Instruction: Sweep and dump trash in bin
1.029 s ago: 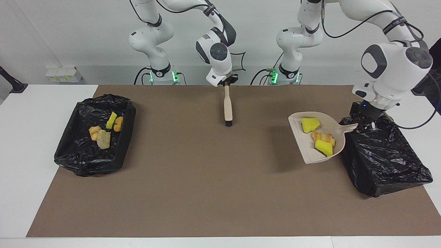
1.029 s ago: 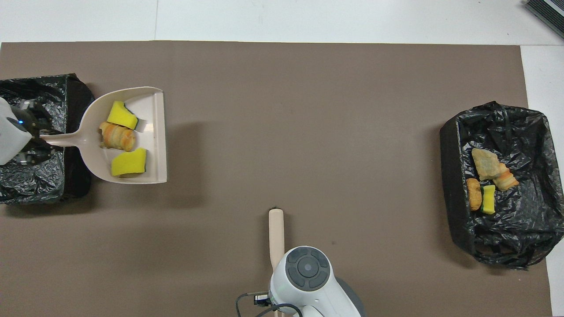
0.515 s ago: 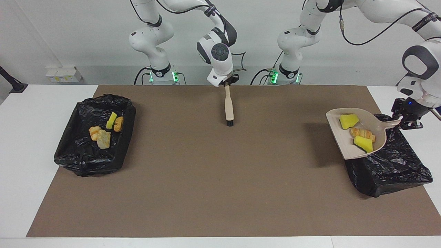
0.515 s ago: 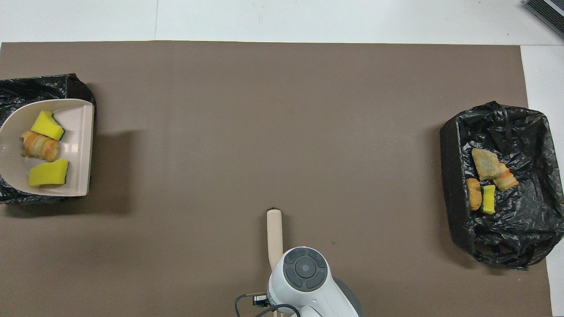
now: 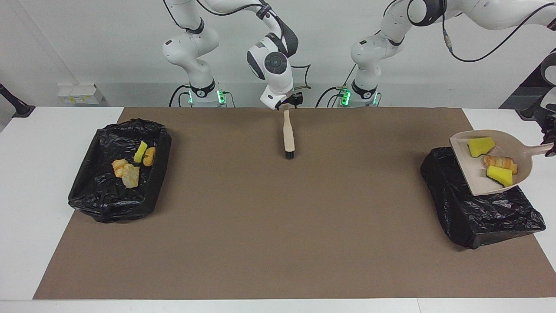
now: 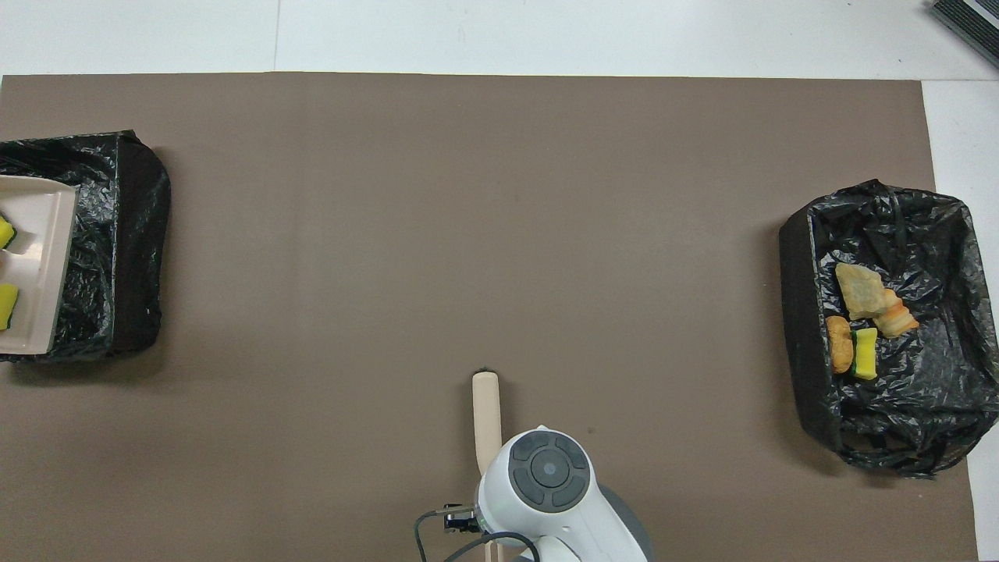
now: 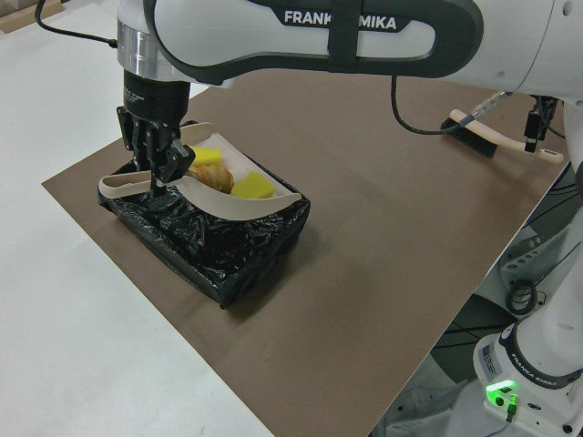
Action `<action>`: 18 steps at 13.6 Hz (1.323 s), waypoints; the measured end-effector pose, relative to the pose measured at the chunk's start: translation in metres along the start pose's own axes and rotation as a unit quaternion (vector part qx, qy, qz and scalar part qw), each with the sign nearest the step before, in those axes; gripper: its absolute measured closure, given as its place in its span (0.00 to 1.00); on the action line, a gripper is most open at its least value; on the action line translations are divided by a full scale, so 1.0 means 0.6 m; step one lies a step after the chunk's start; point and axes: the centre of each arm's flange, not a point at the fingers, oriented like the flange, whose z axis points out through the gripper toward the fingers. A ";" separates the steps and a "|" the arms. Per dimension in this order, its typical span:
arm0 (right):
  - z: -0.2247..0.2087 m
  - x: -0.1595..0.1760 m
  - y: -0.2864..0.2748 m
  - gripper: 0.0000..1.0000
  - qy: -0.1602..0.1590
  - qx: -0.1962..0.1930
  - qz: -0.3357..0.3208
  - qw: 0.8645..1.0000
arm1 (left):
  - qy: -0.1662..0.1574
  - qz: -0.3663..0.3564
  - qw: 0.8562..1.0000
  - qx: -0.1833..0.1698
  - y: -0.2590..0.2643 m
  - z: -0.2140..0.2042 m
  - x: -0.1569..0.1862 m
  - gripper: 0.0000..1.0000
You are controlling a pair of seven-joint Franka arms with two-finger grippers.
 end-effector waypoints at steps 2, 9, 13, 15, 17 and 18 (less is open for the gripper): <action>-0.070 0.031 0.024 0.00 0.054 -0.018 -0.010 0.998 | -0.056 -0.017 0.998 -0.004 -0.014 -0.016 0.004 0.68; -0.310 0.157 0.168 0.00 0.217 -0.080 0.014 0.973 | -0.258 -0.011 0.966 -0.006 -0.058 -0.059 0.041 0.68; -0.441 0.182 0.309 0.00 0.236 -0.096 -0.012 0.967 | -0.329 -0.023 0.944 0.018 -0.050 -0.136 0.058 0.68; -0.497 0.177 0.368 0.00 0.231 -0.104 -0.011 0.967 | -0.339 -0.030 0.940 0.028 -0.029 -0.177 0.061 0.68; -0.540 0.167 0.411 0.00 0.222 -0.108 -0.001 0.969 | -0.337 -0.036 0.941 0.025 -0.024 -0.199 0.100 0.68; -0.561 0.157 0.428 0.00 0.215 -0.110 0.005 0.970 | -0.331 -0.041 0.942 0.023 -0.028 -0.202 0.129 0.68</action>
